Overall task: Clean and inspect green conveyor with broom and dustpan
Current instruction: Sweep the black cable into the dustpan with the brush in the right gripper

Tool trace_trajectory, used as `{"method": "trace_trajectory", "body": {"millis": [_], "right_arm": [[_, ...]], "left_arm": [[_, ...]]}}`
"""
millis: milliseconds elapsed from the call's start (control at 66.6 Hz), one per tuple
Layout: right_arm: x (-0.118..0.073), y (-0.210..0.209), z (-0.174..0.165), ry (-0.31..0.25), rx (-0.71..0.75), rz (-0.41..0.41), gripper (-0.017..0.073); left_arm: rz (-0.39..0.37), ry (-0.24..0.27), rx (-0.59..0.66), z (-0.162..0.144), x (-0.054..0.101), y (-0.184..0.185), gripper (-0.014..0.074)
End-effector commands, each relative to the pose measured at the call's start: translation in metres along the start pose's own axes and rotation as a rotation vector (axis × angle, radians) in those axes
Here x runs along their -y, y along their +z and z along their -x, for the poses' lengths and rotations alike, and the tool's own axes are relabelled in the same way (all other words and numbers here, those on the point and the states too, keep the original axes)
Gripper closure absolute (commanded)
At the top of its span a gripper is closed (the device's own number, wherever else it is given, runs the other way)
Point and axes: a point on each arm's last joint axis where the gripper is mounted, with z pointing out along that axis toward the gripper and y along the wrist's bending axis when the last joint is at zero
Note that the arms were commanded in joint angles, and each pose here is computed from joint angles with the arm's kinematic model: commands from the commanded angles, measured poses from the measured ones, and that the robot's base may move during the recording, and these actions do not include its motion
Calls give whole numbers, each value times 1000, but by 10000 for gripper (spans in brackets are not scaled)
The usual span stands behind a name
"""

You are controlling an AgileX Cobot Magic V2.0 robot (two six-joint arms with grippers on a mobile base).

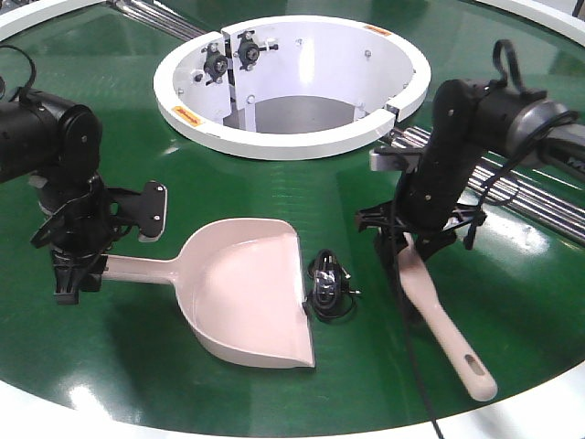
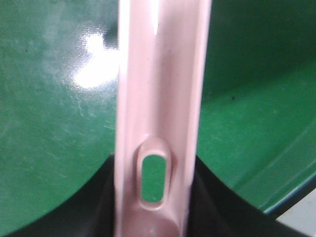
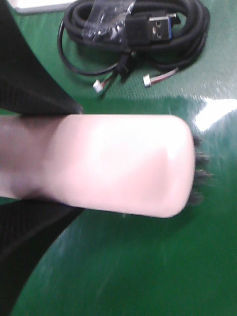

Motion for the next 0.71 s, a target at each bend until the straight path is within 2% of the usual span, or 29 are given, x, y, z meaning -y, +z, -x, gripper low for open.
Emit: {"method": "trace_trajectory", "body": {"millis": [0,180,421,691], "right_arm": [[-13,-19,-1,-14,1,48,563],[-37,-6,10,-35,-10,118,563],[-80,2,23,-74,0,241,563],[-124,-9,25,-131,43,333,563]], "left_arm": [[43,-16,13,-2,3,-25,600],[43,-16,13,-2,3,-25,600],[43,-16,13,-2,3,-25,600],[43,-16,13,-2,3,-25,600]]}}
